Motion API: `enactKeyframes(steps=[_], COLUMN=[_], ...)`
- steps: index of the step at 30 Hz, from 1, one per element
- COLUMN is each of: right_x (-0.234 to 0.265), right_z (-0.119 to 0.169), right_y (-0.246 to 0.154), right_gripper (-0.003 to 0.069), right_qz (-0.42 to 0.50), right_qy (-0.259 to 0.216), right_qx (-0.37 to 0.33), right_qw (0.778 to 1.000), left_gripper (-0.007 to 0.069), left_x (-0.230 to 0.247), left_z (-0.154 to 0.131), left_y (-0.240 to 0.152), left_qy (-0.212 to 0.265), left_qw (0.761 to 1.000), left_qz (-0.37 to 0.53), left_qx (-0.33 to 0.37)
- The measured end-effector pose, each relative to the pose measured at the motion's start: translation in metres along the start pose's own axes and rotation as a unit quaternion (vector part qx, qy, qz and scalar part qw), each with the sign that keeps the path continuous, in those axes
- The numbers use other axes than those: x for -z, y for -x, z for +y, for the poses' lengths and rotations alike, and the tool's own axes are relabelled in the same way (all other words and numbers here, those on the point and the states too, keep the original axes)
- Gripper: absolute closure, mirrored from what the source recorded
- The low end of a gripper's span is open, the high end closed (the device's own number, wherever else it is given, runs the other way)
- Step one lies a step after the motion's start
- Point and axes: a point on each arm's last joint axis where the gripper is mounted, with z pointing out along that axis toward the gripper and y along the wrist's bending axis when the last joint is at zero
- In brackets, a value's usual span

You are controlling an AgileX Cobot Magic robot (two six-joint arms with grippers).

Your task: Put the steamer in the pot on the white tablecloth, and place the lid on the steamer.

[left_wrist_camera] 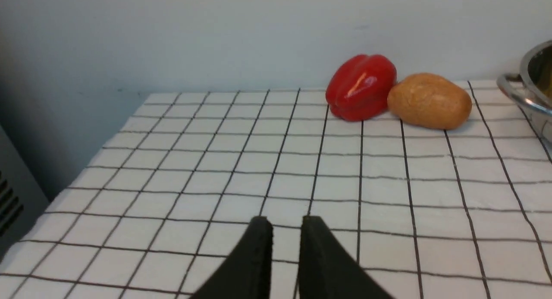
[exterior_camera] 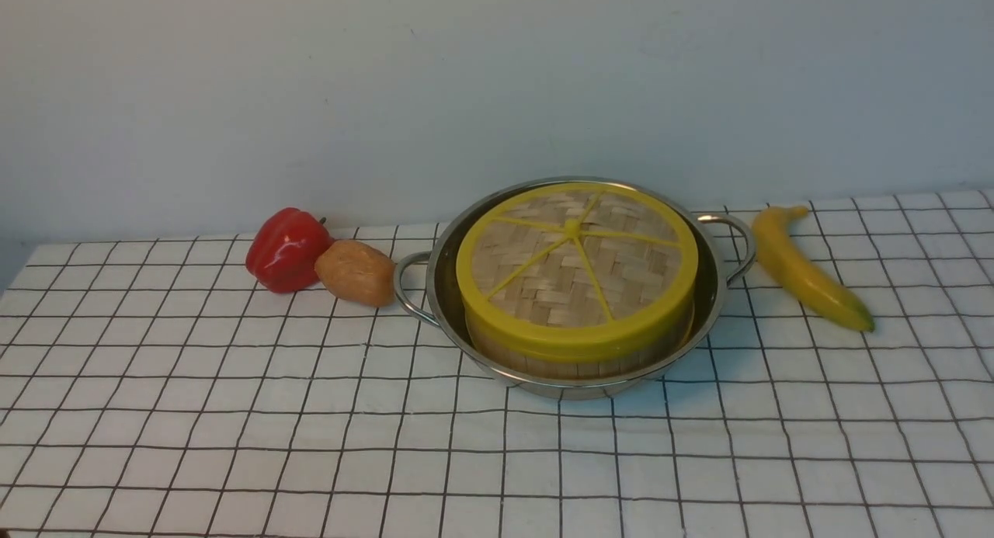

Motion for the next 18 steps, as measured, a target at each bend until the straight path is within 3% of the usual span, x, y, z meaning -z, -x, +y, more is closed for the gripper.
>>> enactKeyframes(steps=[5,18], right_x=[0.000,0.000], right_z=[0.000,0.000], right_y=[0.000,0.000], right_gripper=[0.0508,0.0475], right_qz=[0.000,0.000], right_qy=[0.000,0.000], right_qx=[0.000,-0.002], right_qw=[1.000,1.000], left_gripper=[0.0528,0.0502], left_x=[-0.006,-0.007], left_z=[-0.004,-0.005], left_y=[-0.015,-0.015], left_qy=[-0.027,-0.028], left_qw=[0.999,1.000], left_qz=[0.017,0.008], left_qx=[-0.008,-0.006])
